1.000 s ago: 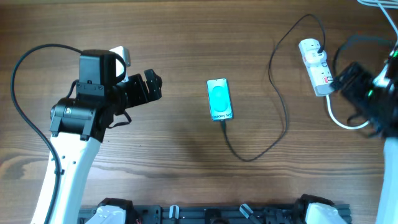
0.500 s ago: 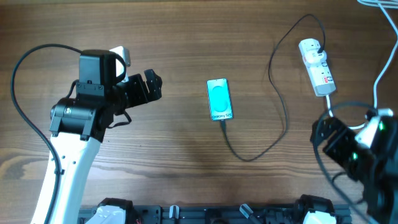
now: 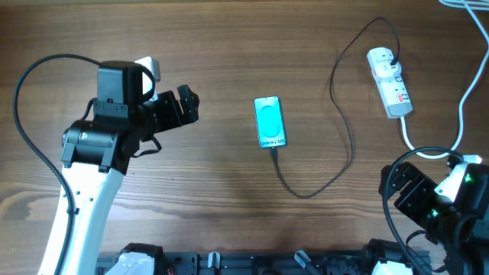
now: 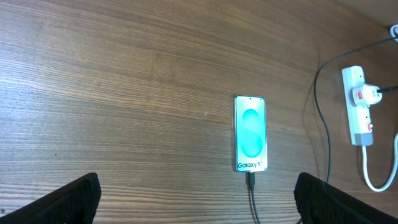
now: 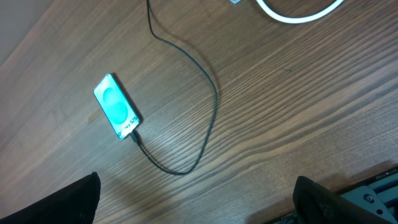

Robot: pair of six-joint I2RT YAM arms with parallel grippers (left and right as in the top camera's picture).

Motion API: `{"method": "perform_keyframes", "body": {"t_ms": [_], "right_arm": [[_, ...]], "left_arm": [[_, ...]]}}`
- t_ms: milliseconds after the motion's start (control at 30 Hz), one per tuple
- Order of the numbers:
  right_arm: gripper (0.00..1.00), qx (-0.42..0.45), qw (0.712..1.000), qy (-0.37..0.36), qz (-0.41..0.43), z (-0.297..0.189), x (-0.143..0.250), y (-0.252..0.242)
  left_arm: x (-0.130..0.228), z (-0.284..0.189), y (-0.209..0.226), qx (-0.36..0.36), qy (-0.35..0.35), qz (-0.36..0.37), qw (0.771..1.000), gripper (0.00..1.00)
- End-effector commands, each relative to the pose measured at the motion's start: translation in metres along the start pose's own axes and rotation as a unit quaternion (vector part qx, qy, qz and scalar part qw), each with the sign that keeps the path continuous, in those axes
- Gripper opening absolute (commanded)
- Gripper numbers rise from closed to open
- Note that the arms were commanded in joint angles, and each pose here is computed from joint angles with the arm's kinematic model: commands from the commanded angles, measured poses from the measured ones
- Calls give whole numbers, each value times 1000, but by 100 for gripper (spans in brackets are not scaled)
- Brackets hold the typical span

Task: Plug charger to phone and switch on socket
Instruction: 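Lift the right gripper up and away from the power strip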

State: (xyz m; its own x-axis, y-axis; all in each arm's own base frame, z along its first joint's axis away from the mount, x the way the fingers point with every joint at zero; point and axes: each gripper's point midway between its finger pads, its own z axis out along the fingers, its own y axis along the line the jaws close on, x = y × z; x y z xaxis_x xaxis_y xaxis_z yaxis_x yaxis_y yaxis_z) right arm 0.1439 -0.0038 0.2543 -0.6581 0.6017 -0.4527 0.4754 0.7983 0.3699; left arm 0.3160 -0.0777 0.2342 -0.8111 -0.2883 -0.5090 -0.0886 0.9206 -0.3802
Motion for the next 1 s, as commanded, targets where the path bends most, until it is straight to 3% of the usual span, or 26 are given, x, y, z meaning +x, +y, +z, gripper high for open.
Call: {"method": "perform_keyframes", "body": {"t_ms": [0, 800, 967], "right_arm": [[100, -8, 1000, 5, -8, 0, 3, 3], [100, -9, 1000, 3, -8, -1, 3, 3], [100, 26, 999, -29, -9, -4, -6, -10]], "left_arm": [[-1, 2, 5, -9, -1, 3, 1000, 100], [-1, 2, 5, -9, -1, 3, 1000, 100], [-1, 2, 5, -9, -1, 3, 1000, 100]]}}
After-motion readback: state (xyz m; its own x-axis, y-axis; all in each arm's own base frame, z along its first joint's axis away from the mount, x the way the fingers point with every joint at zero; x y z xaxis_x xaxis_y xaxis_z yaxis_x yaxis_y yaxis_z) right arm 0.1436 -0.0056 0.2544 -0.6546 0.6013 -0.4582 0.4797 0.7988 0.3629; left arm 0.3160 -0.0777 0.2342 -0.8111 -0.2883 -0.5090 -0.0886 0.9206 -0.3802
